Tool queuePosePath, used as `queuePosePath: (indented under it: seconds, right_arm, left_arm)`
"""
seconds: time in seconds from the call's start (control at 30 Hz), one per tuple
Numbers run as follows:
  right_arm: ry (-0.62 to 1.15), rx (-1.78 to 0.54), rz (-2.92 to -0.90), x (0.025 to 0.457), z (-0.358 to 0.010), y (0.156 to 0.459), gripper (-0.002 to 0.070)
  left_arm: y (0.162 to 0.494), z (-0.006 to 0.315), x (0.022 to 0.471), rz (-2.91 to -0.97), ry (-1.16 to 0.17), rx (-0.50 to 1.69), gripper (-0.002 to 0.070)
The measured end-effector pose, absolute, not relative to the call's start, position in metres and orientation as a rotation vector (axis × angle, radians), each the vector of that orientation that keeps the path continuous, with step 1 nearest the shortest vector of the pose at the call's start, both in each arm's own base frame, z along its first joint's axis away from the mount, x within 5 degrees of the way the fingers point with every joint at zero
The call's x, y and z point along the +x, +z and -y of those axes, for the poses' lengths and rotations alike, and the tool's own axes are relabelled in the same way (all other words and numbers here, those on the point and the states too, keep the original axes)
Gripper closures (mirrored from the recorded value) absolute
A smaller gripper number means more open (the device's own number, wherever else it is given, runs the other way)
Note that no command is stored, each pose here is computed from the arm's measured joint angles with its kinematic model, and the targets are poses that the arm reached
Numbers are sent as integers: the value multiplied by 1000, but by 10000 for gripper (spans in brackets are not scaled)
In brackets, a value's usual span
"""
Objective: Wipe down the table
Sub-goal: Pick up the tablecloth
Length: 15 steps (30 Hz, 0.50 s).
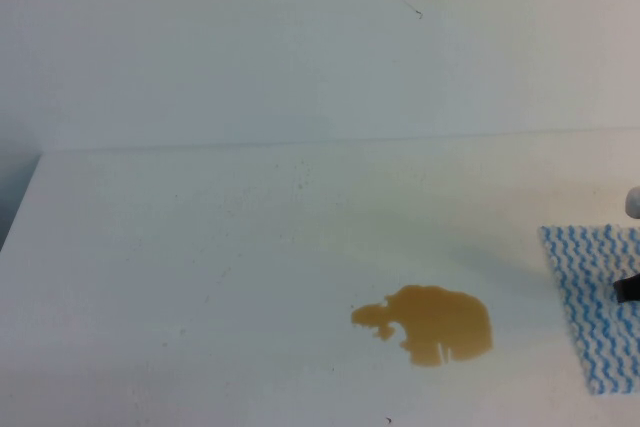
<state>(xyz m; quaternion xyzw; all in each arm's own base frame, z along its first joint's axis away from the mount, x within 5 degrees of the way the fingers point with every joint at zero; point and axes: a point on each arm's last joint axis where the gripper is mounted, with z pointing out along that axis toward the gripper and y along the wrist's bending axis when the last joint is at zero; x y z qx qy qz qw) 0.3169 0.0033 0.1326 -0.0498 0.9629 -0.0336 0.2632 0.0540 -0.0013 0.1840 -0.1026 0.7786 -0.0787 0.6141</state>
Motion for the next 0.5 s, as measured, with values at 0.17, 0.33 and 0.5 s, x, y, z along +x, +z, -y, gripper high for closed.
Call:
queuePosePath:
  seconds: [0.17, 0.33, 0.5]
  right_arm:
    - [-76, -126, -2622, 319, -5, 122, 680]
    - [-15, -170, -2562, 325, -24, 119, 680]
    - [73, -309, -2488, 325, -67, 119, 680]
  left_arm:
    - [184, 1, 54, -1795, -181, -237, 676]
    - [184, 1, 54, -1794, -182, -237, 676]
    - [184, 1, 54, -1794, -182, -237, 676]
